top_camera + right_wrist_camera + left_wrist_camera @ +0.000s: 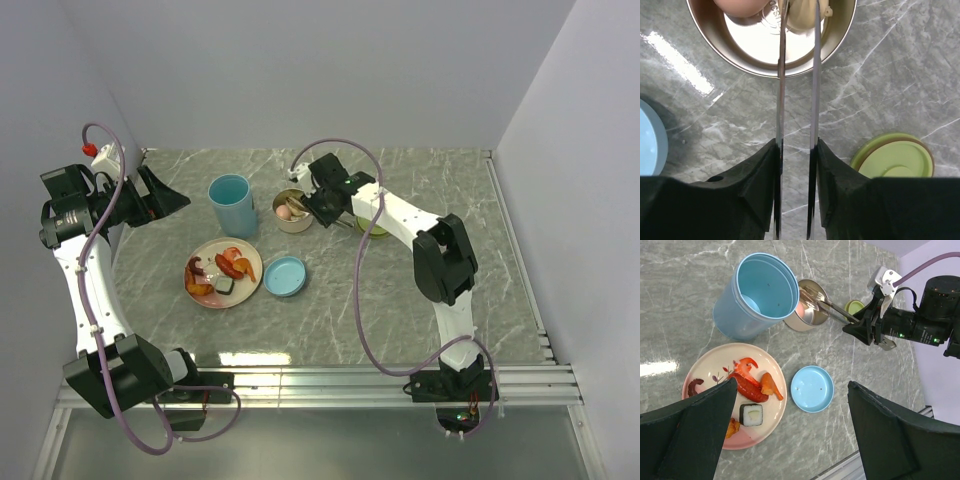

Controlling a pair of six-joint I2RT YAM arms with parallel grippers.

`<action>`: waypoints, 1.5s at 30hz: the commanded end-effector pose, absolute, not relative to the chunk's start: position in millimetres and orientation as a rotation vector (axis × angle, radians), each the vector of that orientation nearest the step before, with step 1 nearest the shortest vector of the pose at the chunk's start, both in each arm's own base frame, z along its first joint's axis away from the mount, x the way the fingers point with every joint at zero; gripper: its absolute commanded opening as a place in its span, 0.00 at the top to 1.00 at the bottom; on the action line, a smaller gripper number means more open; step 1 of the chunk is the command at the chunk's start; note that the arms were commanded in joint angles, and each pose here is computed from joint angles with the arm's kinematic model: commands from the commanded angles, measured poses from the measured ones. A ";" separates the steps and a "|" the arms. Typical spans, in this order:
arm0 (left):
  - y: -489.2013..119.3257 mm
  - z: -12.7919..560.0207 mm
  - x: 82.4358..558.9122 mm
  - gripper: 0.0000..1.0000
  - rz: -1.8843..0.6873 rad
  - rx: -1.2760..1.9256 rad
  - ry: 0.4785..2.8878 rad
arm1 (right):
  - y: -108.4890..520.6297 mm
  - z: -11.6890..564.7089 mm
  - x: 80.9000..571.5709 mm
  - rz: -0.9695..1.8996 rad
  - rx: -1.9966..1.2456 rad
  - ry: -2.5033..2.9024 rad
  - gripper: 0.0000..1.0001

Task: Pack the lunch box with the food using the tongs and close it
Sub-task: Place the food into the lunch box

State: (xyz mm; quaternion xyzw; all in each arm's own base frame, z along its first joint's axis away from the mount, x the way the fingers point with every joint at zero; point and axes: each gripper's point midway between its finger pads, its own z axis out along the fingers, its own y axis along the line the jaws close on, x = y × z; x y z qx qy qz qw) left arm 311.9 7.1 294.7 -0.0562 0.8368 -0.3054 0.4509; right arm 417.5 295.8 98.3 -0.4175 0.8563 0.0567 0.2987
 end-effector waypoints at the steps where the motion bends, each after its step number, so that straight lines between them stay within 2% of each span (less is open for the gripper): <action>1: 10.7 298.9 315.1 0.02 -0.725 -0.105 2.050 | 311.4 122.4 425.5 0.204 -1.074 2.216 0.58; 18: 8.7 302.0 313.6 0.02 -0.732 -0.096 2.044 | 315.2 173.7 429.9 0.232 -0.998 2.138 0.54; 22: 9.1 303.4 313.8 0.02 -0.731 -0.096 2.040 | 318.7 198.1 428.1 0.263 -0.979 2.102 0.49; 29: 8.0 304.6 313.9 0.02 -0.738 -0.099 2.035 | 319.9 228.2 420.0 0.314 -0.972 2.070 0.48; 33: 7.5 305.1 313.9 0.02 -0.744 -0.102 2.034 | 317.8 217.9 419.8 0.294 -1.000 2.087 0.49; 45: 8.7 302.0 314.5 0.02 -0.742 -0.107 2.039 | 304.7 174.5 414.4 0.231 -1.042 2.147 0.61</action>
